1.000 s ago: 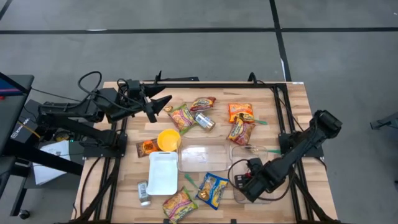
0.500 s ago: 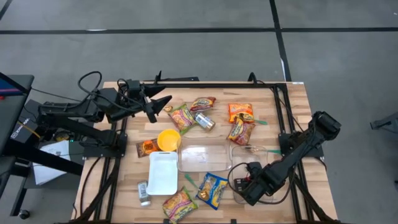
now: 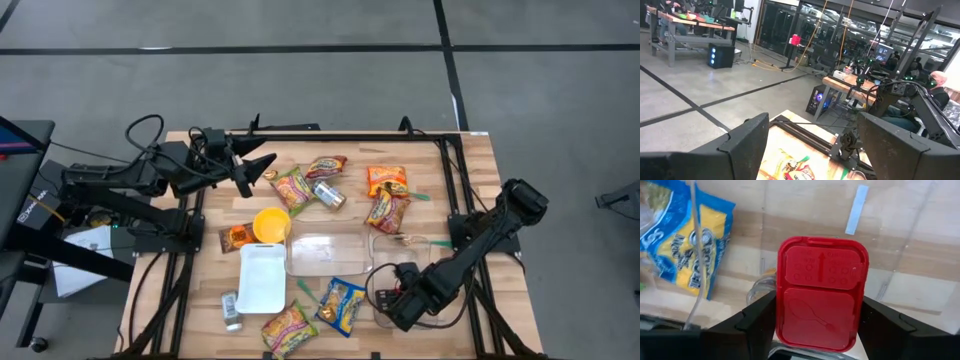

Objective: Pick & Place Food Item
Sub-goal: Put the red seasoning can into the right transparent bin

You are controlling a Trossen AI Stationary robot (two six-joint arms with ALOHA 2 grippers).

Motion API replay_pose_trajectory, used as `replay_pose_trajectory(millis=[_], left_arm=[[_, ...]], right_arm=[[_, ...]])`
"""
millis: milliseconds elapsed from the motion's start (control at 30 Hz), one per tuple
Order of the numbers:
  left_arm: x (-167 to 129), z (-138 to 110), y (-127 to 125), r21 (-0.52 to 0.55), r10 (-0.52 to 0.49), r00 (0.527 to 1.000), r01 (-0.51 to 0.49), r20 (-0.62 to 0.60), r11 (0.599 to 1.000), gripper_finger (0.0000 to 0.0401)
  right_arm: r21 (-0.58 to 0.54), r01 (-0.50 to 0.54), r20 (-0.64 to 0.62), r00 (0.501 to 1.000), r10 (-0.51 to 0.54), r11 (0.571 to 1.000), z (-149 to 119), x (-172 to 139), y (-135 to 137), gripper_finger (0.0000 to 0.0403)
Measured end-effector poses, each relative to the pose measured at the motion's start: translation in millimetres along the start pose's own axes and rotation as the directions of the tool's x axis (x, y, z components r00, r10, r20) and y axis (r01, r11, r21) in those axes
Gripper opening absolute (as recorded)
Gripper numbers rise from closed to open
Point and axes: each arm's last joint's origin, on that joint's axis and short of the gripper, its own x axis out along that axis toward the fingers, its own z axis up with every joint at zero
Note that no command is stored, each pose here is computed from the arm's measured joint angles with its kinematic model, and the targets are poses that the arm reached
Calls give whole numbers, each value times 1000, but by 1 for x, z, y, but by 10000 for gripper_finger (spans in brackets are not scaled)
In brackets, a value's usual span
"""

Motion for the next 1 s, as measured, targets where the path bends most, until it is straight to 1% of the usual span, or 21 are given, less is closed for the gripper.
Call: replay_pose_trajectory(millis=[333, 433, 600, 800, 900, 1000], left_arm=[[0, 0, 0, 0, 0, 1000, 0, 0, 1000, 297], [0, 0, 0, -1, 0, 1000, 0, 1, 1000, 297], [0, 0, 0, -1, 0, 1000, 0, 0, 1000, 297], [0, 0, 0, -1, 0, 1000, 0, 1, 1000, 297], [0, 0, 0, -1, 0, 1000, 0, 1, 1000, 297], [1, 0, 0, 0, 1, 1000, -1, 0, 1000, 297]], right_arm=[[-15, -28, -19, 999, 28, 999, -1, -4, 1, 241], [-17, -39, -21, 999, 38, 999, -1, -9, -1, 241], [1, -72, 22, 997, 71, 997, 3, -20, -5, 242], [17, -45, 103, 994, 43, 999, 17, -31, -11, 240], [7, -33, 116, 993, 32, 999, 26, -31, -7, 222], [-38, -55, 107, 993, 59, 998, 33, -30, 1, 177]])
